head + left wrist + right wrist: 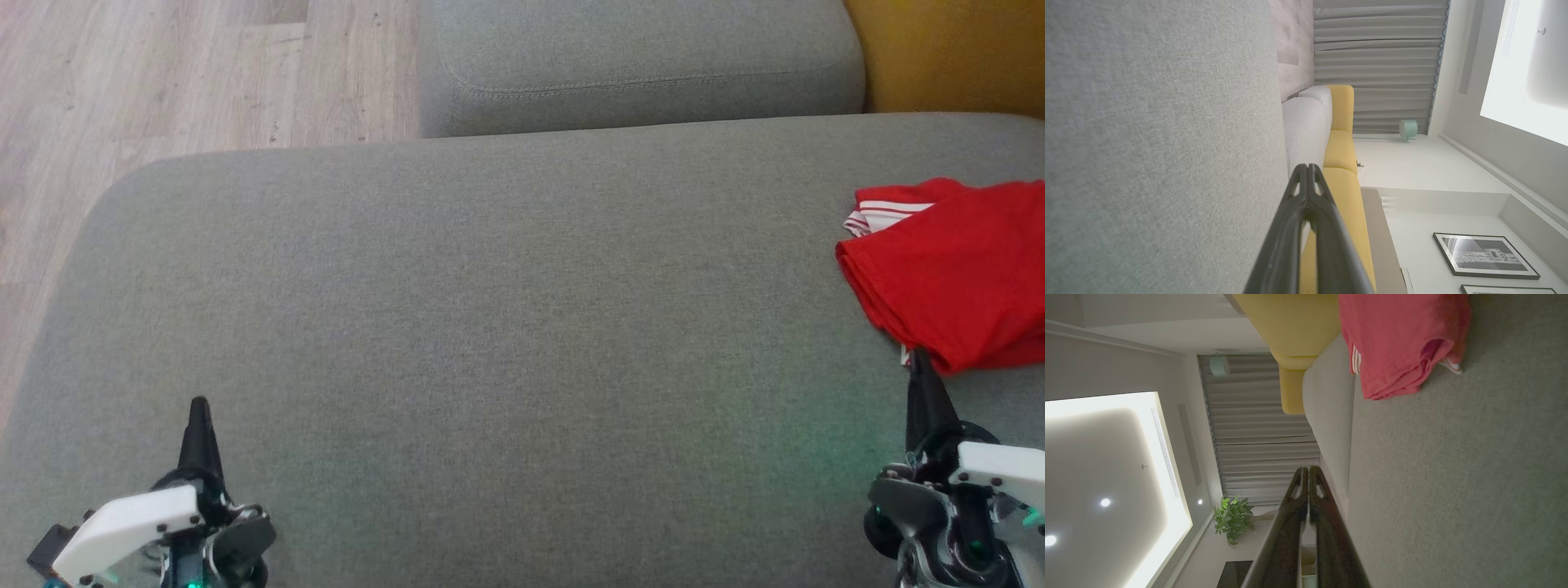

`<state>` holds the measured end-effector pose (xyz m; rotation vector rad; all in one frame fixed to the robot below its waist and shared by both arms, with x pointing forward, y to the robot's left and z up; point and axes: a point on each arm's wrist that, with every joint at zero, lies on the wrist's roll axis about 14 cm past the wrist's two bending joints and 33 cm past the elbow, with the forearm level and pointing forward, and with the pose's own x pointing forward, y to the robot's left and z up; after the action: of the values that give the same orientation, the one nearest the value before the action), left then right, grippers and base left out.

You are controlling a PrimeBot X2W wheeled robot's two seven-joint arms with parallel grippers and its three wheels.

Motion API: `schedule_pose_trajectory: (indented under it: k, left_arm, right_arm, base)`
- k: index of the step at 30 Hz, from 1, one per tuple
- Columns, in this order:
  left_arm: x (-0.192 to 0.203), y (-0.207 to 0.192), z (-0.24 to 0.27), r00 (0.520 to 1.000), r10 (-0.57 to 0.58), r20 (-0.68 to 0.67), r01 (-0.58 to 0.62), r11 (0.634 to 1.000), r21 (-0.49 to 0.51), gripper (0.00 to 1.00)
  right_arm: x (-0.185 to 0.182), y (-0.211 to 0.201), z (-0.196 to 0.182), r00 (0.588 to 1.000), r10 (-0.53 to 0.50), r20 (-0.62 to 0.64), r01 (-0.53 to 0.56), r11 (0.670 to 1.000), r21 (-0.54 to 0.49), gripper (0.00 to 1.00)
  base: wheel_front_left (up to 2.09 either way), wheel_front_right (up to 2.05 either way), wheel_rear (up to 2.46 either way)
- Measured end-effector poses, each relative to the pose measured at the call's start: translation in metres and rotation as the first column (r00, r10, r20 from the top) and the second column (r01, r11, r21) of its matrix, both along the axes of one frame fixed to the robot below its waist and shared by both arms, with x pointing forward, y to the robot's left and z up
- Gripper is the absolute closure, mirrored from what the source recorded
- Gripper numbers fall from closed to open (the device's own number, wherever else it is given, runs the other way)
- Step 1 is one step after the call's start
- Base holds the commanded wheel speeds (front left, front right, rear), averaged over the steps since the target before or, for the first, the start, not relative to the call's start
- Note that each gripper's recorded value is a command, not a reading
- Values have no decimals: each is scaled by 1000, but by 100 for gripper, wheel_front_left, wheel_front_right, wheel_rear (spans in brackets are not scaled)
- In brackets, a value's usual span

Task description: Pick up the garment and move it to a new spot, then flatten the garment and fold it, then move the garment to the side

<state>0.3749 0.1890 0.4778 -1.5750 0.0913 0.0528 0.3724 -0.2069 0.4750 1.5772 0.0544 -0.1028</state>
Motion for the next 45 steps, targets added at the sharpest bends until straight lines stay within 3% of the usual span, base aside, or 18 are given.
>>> schedule_pose_trajectory:
  k: [45]
  left_arm:
    - [0,-1,0,1000,-5,0,5,1000,-3,100]
  right_arm:
    - [0,0,0,1000,0,0,0,1000,0,100]
  base:
    - [0,0,0]
